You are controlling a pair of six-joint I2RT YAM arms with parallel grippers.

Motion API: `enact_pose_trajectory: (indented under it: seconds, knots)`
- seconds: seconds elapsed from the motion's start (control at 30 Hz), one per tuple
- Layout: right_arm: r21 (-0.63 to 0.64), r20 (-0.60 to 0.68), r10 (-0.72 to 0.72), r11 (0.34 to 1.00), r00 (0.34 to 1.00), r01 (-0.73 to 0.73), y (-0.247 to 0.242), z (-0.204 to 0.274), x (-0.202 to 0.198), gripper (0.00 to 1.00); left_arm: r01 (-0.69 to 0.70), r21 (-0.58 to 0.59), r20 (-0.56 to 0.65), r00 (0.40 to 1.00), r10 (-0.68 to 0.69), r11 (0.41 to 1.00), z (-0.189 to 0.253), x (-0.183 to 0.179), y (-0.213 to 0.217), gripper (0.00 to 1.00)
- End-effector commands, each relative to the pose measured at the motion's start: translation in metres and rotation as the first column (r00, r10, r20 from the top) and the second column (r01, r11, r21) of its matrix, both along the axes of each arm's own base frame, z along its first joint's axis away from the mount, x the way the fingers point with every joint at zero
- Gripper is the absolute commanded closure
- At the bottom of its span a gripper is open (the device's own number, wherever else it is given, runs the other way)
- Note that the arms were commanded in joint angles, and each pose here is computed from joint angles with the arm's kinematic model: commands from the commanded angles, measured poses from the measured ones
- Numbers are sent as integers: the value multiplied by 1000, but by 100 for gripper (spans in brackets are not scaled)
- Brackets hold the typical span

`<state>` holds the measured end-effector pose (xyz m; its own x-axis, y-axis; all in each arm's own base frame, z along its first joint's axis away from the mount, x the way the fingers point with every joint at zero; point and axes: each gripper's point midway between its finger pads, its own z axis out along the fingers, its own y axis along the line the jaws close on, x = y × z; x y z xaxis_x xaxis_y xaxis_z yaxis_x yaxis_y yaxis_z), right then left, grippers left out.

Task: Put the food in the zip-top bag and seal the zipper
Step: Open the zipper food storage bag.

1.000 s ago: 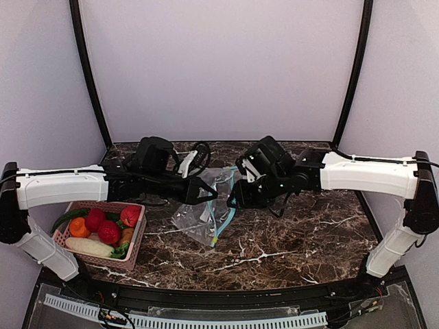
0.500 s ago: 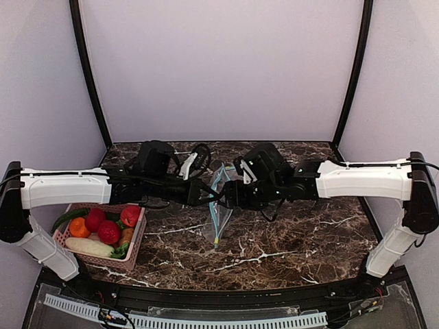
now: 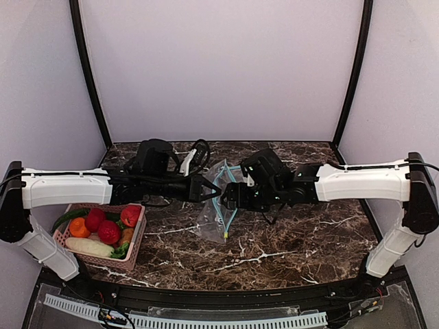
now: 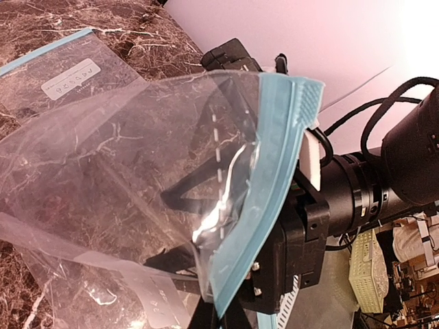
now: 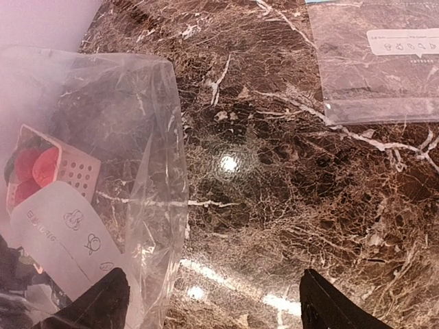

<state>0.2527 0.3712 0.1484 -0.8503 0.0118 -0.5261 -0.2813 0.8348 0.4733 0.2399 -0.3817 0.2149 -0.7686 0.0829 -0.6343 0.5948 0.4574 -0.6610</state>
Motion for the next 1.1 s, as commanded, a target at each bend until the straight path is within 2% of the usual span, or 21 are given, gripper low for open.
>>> enact_pose_trajectory:
  seconds: [0.0,0.13,0.43,0.73,0.97,1.07]
  knots:
    - [-2,35,35,999,999,-35,11,2,0,14,16,-36,6,1000,-16,999,9,-2,-2,99]
    - [-9,38,52,999,998,-52,15,-2,-1,11,17,-40,14,1000,-16,999,12,0,-3,99]
    - [-182,63,-50,981,997,61,-27,-19,8,6,-52,34,53,997,51,998,16,14,24,99]
    - [-364,117,-176,908,977,207,-86,-27,25,5,-105,152,48,994,99,983,2,16,62,99]
    - [-366,132,-188,903,973,224,-94,-17,29,5,-146,212,47,989,139,966,-9,21,79,99]
    - [-341,129,-141,923,982,177,-83,-10,29,6,-143,218,29,990,140,965,-15,21,78,99]
